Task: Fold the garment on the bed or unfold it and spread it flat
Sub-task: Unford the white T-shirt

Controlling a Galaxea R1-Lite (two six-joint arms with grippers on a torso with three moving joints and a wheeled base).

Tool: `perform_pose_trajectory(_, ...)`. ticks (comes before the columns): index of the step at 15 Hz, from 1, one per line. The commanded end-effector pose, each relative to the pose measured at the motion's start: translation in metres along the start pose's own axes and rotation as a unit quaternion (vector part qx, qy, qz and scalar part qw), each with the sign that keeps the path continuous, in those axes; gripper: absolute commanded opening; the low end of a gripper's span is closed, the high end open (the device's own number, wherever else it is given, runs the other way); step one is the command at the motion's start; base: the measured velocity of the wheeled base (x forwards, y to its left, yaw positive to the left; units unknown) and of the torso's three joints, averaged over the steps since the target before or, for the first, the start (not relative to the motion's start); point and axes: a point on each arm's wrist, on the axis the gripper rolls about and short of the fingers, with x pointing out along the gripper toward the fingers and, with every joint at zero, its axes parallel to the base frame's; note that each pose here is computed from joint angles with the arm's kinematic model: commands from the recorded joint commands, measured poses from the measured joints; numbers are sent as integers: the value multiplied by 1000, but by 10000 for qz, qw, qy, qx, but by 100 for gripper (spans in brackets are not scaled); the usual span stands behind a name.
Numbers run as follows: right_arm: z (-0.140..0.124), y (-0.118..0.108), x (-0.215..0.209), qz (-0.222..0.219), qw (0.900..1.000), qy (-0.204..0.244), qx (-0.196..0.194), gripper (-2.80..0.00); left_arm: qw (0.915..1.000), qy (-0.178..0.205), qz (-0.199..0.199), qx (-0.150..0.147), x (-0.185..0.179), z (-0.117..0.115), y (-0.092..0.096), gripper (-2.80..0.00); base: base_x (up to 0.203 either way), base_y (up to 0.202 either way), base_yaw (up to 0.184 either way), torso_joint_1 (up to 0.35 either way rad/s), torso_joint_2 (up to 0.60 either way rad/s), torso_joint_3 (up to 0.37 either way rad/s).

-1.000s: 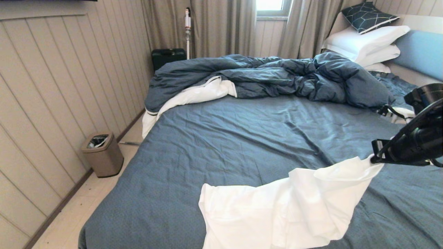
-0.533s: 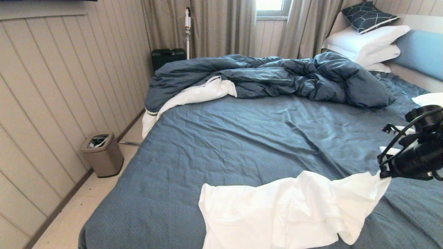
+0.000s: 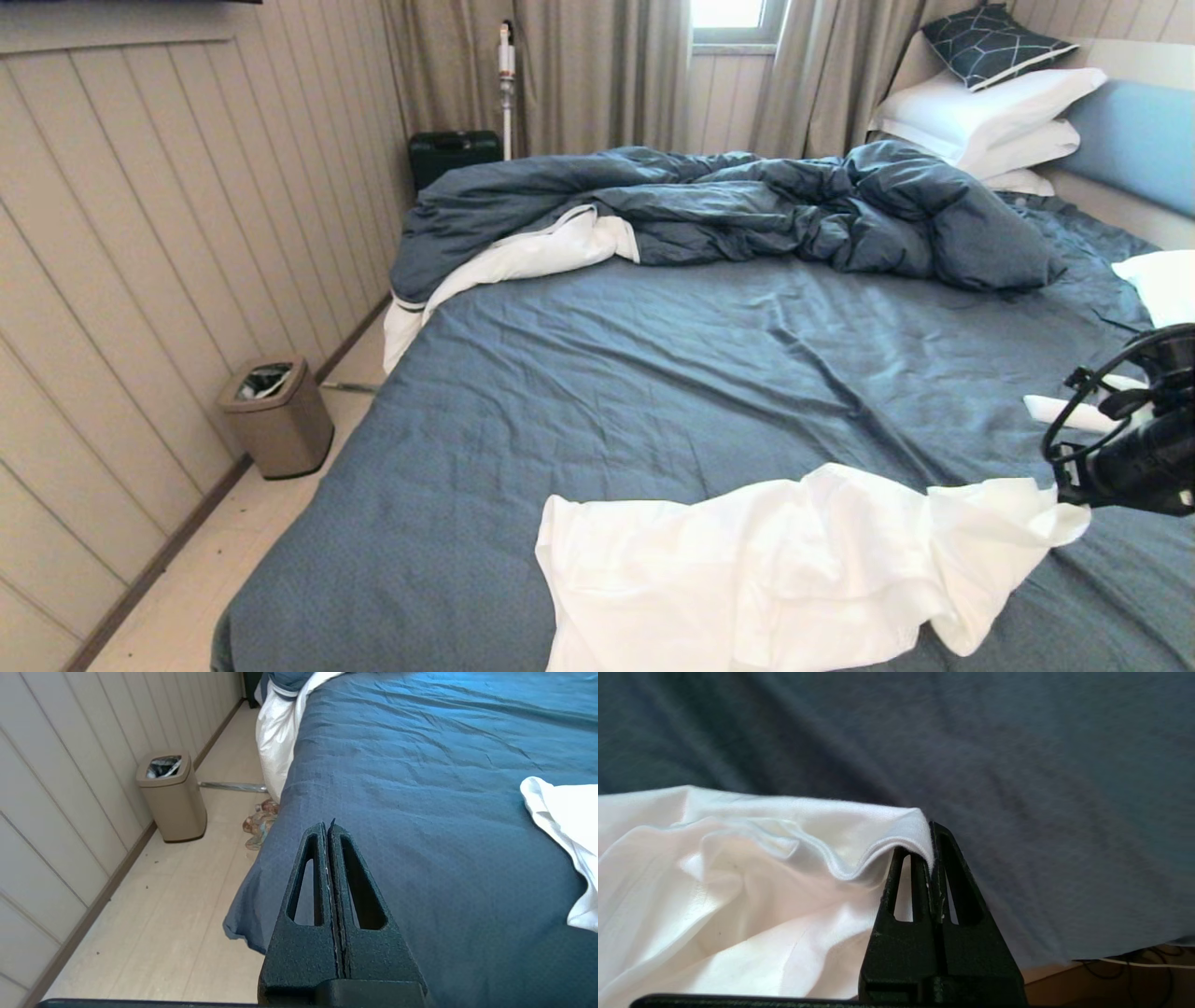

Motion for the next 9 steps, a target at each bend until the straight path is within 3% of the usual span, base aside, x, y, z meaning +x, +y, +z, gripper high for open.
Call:
perform_pose_trajectory(1,5,-18,3,-122,9999,-64,81,-280,10000,1,3,4,0,0,0,-280,0,0,0,0,0,0)
perform_pose_trajectory(9,29,-41,9,-313,9982,-346,-387,-280,10000,1,7,10,0,0,0,-280,0,0,0,0,0,0)
